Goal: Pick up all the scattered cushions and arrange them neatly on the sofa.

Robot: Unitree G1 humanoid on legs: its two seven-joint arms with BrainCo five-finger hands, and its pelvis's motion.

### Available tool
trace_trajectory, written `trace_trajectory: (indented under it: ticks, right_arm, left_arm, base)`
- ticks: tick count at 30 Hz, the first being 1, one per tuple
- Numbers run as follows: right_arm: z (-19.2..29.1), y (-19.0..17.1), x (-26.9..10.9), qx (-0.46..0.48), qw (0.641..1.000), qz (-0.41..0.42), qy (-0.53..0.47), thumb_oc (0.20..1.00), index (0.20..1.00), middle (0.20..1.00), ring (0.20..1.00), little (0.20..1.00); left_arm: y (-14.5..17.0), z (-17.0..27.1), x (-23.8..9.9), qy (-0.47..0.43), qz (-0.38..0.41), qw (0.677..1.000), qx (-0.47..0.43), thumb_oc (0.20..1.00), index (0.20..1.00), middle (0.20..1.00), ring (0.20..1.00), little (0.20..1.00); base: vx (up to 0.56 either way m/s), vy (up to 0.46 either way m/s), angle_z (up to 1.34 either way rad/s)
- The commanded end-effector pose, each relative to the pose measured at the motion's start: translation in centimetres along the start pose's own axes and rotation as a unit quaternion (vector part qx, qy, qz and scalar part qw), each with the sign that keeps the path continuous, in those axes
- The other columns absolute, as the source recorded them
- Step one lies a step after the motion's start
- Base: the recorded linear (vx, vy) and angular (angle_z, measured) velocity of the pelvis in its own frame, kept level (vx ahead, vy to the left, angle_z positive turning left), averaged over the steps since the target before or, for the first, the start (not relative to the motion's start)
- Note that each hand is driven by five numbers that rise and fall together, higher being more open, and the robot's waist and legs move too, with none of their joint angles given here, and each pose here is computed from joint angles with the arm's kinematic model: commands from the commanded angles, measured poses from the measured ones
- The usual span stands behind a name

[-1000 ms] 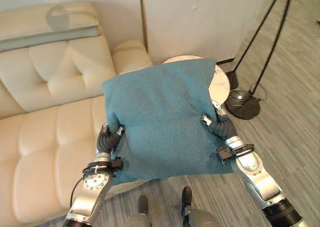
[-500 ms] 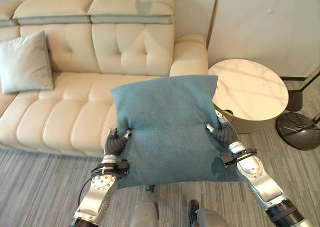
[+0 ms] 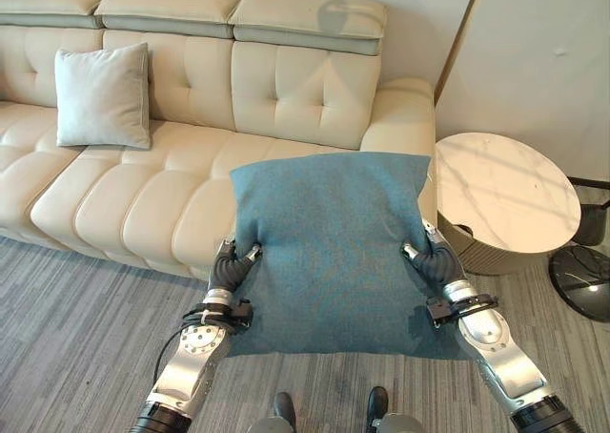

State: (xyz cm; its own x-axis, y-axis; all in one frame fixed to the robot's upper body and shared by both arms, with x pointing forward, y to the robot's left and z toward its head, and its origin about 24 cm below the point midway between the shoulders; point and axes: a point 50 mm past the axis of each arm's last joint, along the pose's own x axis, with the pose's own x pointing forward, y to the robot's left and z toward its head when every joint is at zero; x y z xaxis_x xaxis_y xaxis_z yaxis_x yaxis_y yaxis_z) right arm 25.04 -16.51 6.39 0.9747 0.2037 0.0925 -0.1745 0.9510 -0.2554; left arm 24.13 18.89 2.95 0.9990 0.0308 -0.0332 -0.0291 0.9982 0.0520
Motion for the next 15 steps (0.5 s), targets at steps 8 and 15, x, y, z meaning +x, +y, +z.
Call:
trace_trajectory:
  ticks: [8, 15]
  right_arm:
    - [6.71, 3.21, 1.88, 0.035, 0.981, 0.080, -0.174, 0.200, 0.200, 0.200, 0.200, 0.200]
    - [6.88, 2.62, 1.96, 0.043, 0.980, 0.082, -0.177, 0.200, 0.200, 0.200, 0.200, 0.200]
  left_arm:
    - [-4.04, 5.42, 1.63, -0.136, -0.119, 0.984, 0.001, 0.200, 0.200, 0.200, 0.200, 0.200]
    - [-4.19, 5.31, 1.65, -0.138, -0.121, 0.983, -0.002, 0.200, 0.200, 0.200, 0.200, 0.200]
  base:
    - [0.15, 0.162, 0.26]
    - [0.32, 0.025, 0.73]
